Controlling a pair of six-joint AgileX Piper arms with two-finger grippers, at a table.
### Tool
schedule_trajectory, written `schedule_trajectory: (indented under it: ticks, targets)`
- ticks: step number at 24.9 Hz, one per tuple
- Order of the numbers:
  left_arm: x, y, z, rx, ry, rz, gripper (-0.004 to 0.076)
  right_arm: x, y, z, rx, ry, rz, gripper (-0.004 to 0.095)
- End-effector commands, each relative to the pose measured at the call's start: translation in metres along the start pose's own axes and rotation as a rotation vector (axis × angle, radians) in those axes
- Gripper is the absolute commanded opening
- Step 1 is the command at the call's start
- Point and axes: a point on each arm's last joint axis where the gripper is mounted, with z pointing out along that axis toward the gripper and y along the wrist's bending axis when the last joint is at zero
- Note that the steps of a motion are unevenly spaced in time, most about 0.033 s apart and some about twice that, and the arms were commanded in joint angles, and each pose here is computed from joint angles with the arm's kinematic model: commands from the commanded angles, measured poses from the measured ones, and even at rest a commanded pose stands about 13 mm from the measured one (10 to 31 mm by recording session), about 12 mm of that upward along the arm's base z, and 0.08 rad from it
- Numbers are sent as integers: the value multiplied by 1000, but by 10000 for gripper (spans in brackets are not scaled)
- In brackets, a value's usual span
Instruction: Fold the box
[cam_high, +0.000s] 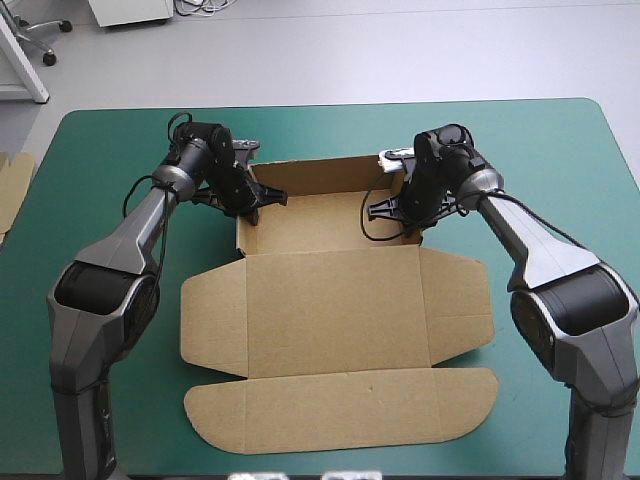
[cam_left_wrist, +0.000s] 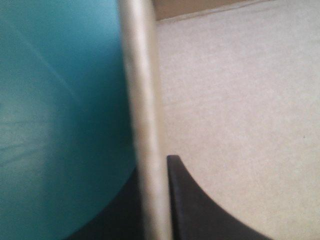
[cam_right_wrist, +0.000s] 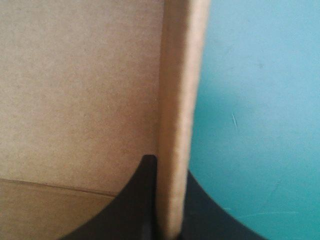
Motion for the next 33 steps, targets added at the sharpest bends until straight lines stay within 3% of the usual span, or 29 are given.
schedule_trajectory:
  ticks: [1, 4, 7, 9, 10, 21, 33]
  targets:
    - [-1, 4, -20, -35, -51, 57, -13, 1, -3, -21, 14, -31, -64, -27]
    - [-3, 3, -25, -31, -52, 83, 84, 1, -4, -21, 24, -32, -76, 82]
    - [-6, 1, -36, -29, -68, 87, 334, -3, -1, -28, 4, -57, -72, 420]
    - [-7, 0, -41, -25, -81, 86, 465, -6, 0, -36, -1, -86, -75, 596]
    - [-8, -1, -41, -22, -84, 85, 498, -7, 1, -39, -3, -96, -75, 637]
    - [-11, -3, -52, -17, -128, 91, 510, -7, 2, -62, -12, -159, -71, 643]
    - [-12, -21, -137, 77, -379, 130, 509, -15, 9, -138, -82, -394, -87, 643]
